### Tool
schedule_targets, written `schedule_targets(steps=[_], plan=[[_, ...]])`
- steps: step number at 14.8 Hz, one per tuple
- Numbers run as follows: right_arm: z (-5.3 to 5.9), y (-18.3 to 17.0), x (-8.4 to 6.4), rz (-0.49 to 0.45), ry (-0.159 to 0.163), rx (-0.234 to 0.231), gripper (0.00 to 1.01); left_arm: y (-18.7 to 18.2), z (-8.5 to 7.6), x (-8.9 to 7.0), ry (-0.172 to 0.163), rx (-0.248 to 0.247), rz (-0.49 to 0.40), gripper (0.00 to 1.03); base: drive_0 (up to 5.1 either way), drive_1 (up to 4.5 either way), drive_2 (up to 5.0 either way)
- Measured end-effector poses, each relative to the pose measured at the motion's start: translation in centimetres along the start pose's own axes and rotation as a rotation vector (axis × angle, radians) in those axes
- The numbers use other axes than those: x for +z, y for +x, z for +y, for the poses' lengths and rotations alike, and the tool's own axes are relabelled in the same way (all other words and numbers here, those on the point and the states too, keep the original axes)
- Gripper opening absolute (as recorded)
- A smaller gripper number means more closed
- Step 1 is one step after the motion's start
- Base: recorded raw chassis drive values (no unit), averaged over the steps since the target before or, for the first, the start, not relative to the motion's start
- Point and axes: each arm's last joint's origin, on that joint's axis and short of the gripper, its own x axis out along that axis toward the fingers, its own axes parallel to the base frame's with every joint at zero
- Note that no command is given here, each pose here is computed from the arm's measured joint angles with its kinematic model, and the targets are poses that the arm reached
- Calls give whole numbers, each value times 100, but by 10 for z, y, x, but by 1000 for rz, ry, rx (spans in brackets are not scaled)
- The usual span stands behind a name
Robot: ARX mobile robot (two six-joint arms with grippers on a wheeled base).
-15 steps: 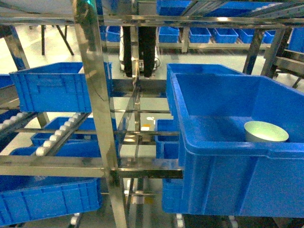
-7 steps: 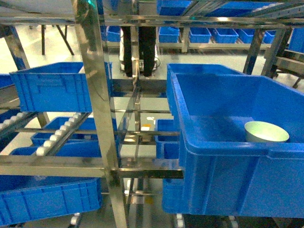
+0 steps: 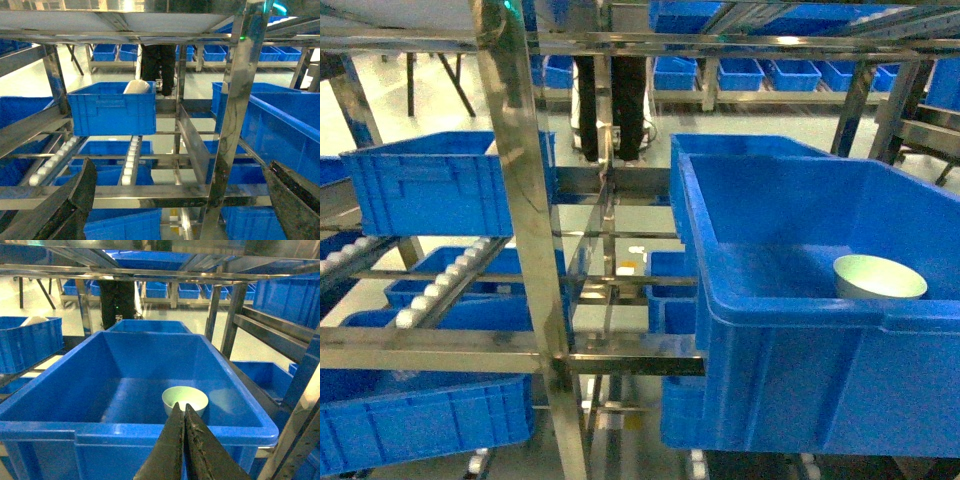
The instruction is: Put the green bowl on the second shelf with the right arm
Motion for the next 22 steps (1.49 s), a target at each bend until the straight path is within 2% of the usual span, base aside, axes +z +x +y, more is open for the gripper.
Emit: schedule_targets(steps=[3,9,20,21,22], plan=[[0,-10,-3,19,0,0,2,0,0,0,0,0,0,98,0,0,0],[0,-27,5,-13,0,0,2,0,0,0,0,0,0,98,0,0,0],[0,-45,5,-15,0,0,2,0,0,0,0,0,0,98,0,0,0],[0,-46,5,-11,2,0,2,0,0,0,0,0,0,98,0,0,0],[0,-50,0,31,3,-1,2,0,0,0,0,0,0,98,0,0,0]])
